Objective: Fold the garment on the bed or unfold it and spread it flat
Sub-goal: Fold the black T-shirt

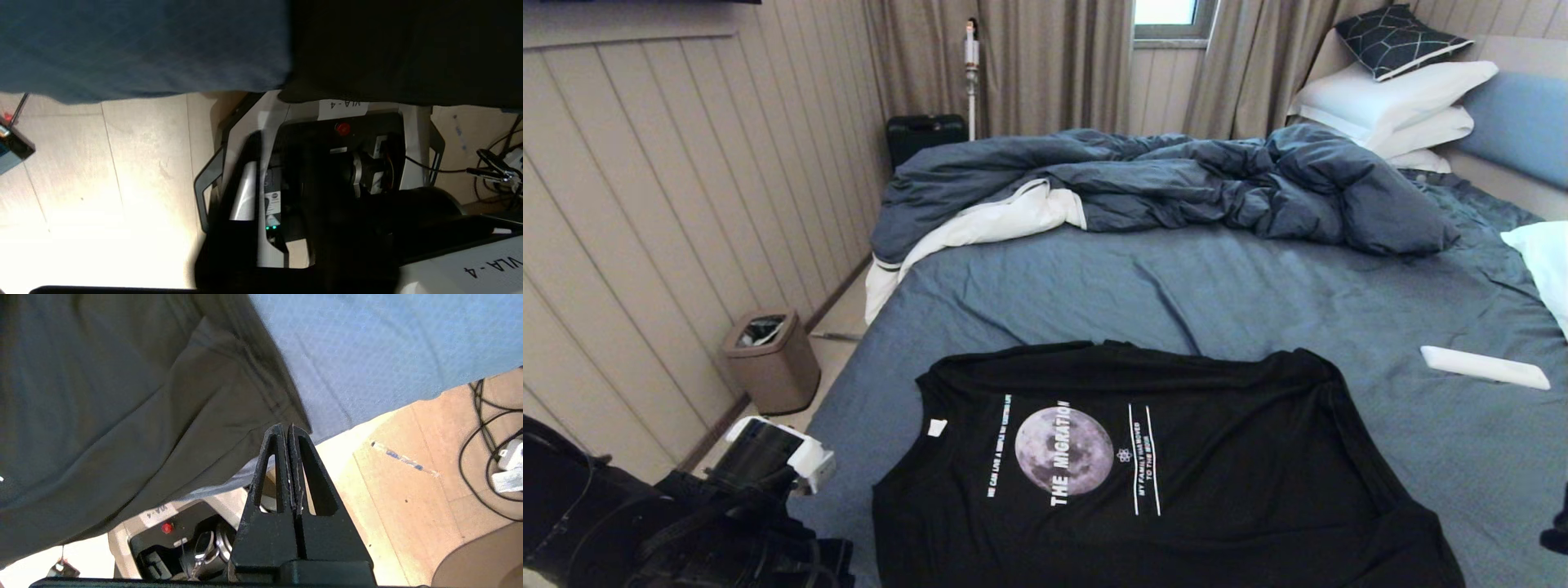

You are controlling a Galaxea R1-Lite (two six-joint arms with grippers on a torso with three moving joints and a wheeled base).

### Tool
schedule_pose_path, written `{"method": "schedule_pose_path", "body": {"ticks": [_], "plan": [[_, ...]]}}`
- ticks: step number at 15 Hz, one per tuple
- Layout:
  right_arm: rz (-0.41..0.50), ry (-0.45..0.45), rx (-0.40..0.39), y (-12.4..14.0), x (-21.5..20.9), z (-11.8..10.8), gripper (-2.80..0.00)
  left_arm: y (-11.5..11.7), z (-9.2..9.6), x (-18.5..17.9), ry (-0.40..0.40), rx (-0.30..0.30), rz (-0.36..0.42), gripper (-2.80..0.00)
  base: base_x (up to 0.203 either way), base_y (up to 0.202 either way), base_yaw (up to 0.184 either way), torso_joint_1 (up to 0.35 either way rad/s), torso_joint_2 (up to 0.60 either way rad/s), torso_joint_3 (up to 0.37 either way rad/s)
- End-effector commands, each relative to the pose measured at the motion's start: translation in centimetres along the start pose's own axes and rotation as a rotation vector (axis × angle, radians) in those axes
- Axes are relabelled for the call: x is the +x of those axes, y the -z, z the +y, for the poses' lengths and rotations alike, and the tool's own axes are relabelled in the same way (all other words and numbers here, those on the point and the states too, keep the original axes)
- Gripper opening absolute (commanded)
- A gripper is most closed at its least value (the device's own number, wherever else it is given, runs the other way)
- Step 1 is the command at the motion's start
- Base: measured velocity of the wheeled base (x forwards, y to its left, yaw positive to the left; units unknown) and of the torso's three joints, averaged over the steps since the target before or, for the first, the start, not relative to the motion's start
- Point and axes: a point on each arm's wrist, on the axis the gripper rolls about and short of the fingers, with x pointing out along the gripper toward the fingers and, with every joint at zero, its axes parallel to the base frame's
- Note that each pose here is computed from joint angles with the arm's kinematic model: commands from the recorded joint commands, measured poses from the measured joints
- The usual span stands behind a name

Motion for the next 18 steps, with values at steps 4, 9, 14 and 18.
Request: {"method": "schedule_pose_path", "body": {"ticks": [4,9,14,18], "plan": [[-0.006,-0.001,-0.002,-0.6,0.1,0.0,-2.80,-1.1,-1.2,0.5,0.018,0.041,-0.033,0.00,0.000,0.000,0.000,0.000,0.00,0.000],[-0.025,-0.003,-0.005,-1.0,-0.1,0.1,-2.80,-1.7,-2.8,1.2,-0.040,0.070,-0.046,0.00,0.000,0.000,0.000,0.000,0.00,0.000],[-0.118,0.003,-0.021,-1.3,-2.1,0.3,-2.80,-2.9,-3.8,0.3,-0.002,-0.022,0.002,0.00,0.000,0.000,0.000,0.000,0.00,0.000],[-0.143,0.000,-0.030,-1.0,-3.1,0.6,-2.80,-2.7,-4.5,-0.8,0.104,-0.048,0.089,0.00,0.000,0.000,0.000,0.000,0.00,0.000]]}}
